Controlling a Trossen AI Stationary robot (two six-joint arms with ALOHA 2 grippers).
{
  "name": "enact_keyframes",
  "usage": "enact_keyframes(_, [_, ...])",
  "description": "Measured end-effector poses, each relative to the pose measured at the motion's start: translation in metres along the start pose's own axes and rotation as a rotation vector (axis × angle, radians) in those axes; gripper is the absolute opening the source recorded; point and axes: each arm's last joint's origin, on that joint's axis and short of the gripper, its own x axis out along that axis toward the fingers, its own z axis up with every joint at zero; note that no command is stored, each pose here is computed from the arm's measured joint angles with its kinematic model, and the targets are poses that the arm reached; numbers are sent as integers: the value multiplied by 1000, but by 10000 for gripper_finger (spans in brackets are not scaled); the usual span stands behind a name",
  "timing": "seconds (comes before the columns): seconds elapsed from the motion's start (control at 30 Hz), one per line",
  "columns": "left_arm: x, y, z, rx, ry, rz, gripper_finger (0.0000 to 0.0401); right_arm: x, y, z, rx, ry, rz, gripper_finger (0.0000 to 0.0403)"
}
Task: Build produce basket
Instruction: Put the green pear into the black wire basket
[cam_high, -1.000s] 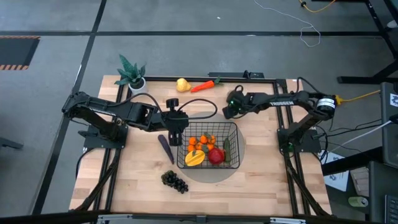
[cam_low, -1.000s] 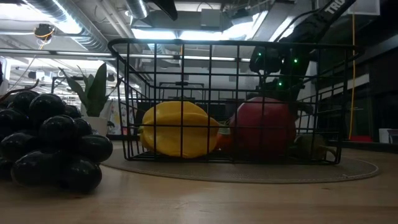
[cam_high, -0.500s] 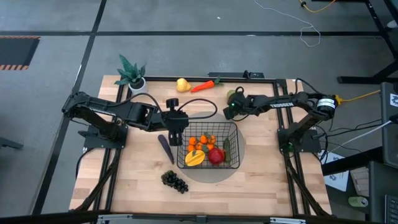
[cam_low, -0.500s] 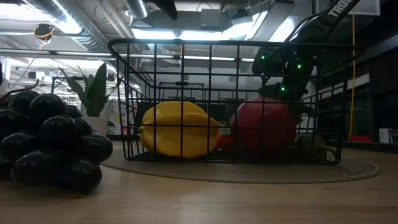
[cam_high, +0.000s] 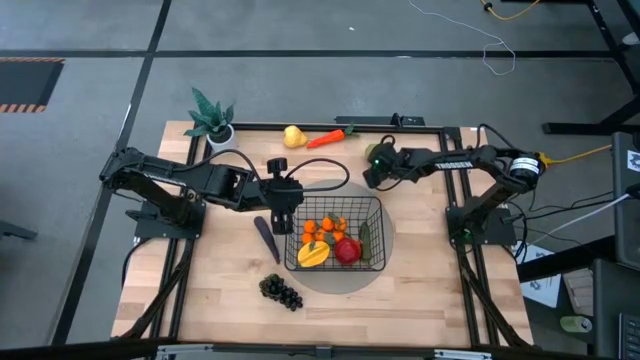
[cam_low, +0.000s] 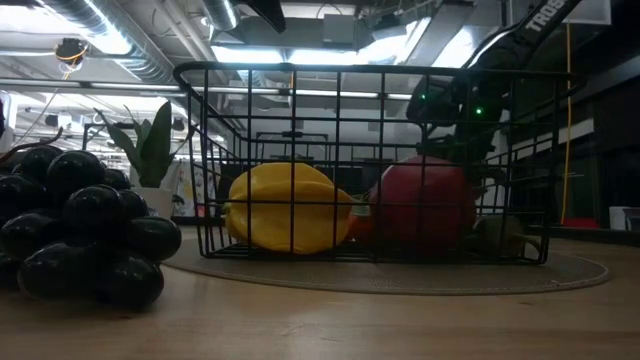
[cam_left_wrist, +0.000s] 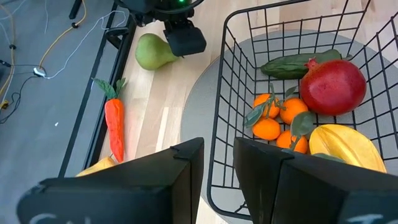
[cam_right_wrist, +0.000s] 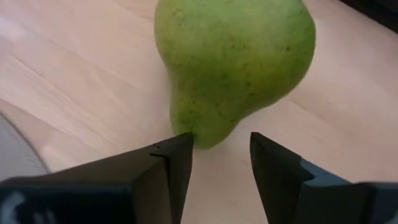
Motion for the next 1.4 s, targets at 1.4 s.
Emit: enact_keyframes(1.4, [0, 0, 0, 10, 0, 0, 77, 8, 8, 0, 234, 93, 160, 149])
